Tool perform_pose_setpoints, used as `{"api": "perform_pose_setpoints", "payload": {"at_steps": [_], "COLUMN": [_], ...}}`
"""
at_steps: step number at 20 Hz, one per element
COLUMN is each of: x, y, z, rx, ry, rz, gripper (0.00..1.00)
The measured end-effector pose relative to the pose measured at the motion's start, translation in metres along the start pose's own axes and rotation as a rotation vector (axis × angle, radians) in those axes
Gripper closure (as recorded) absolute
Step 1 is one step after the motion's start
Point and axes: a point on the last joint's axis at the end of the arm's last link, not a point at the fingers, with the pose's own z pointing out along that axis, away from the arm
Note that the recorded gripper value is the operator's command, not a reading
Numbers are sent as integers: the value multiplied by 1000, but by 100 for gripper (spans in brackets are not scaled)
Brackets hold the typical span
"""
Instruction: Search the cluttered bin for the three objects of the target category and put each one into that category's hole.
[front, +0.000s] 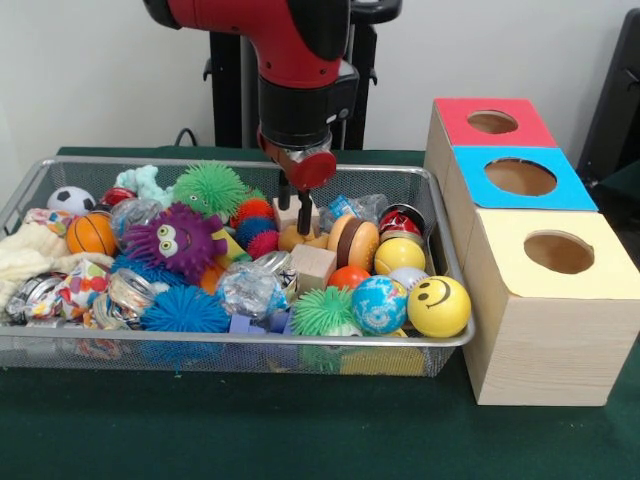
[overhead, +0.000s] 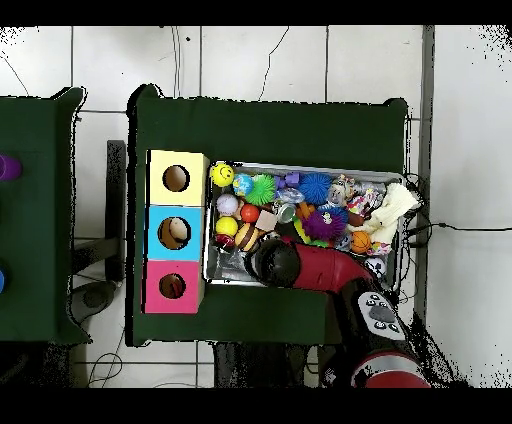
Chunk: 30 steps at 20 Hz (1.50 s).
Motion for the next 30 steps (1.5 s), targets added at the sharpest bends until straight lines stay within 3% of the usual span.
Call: {"api": "perform_pose_setpoints", "payload": {"at_steps": [12, 20, 30], "x": [-15, -11, -1], "y": [21, 39, 46], "z": [2, 7, 8], "rx": [-25, -39, -41], "ry": [-25, -36, -46], "rz": [0, -20, -40], "gripper": [0, 0, 0]}}
